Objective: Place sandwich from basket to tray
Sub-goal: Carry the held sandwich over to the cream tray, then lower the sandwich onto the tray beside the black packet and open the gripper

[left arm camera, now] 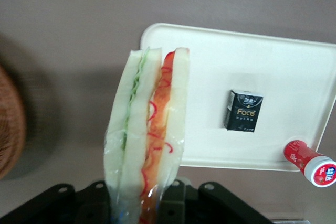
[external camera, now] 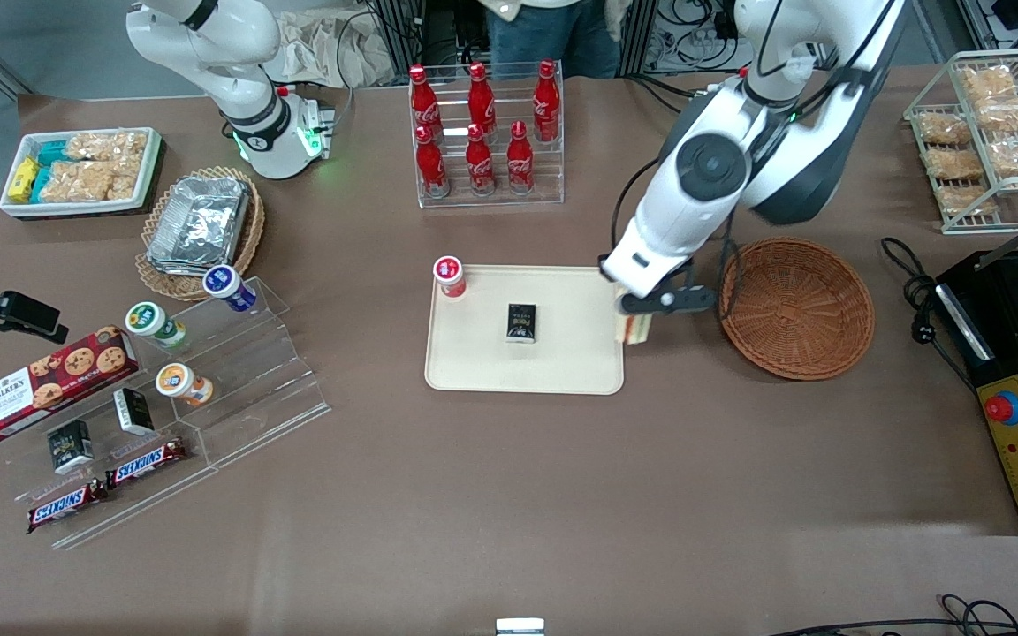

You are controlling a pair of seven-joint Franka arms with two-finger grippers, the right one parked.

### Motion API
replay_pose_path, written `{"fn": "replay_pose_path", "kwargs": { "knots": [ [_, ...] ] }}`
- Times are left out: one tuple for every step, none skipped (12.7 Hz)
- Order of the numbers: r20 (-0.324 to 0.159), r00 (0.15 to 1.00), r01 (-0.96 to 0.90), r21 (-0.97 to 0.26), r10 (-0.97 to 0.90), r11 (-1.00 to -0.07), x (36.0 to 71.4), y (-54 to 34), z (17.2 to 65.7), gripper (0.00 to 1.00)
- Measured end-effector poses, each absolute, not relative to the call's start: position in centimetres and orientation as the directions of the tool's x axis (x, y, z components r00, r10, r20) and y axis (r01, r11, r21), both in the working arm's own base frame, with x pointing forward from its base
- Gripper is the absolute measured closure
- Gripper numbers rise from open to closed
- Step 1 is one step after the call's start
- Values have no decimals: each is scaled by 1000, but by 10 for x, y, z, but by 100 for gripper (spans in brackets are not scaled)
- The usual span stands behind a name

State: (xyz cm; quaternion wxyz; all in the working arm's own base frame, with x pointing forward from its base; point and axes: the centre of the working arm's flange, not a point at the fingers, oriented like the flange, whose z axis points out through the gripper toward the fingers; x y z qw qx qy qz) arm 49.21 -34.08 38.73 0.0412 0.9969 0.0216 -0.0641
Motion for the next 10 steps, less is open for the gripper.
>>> {"fn": "replay_pose_path", "kwargs": {
  "knots": [
    [-125, 992, 17, 90, 6, -996, 492, -352, 364, 75],
    [-108, 993, -26, 80, -35, -996, 487, -362, 338, 75],
    [-94, 993, -68, 67, -74, -995, 480, -369, 312, 75],
    [-90, 990, -101, 64, -107, -993, 471, -376, 285, 75],
    [-95, 987, -124, 59, -130, -990, 460, -382, 262, 75],
    [-103, 985, -133, 42, -137, -990, 452, -385, 244, 75],
    [-106, 986, -130, 19, -132, -991, 448, -386, 232, 75],
    [-109, 987, -122, 0, -122, -992, 446, -385, 223, 75],
    [-115, 987, -116, -13, -113, -993, 443, -383, 217, 75],
    [-119, 987, -113, -19, -110, -993, 441, -381, 214, 75]
  ]
}}
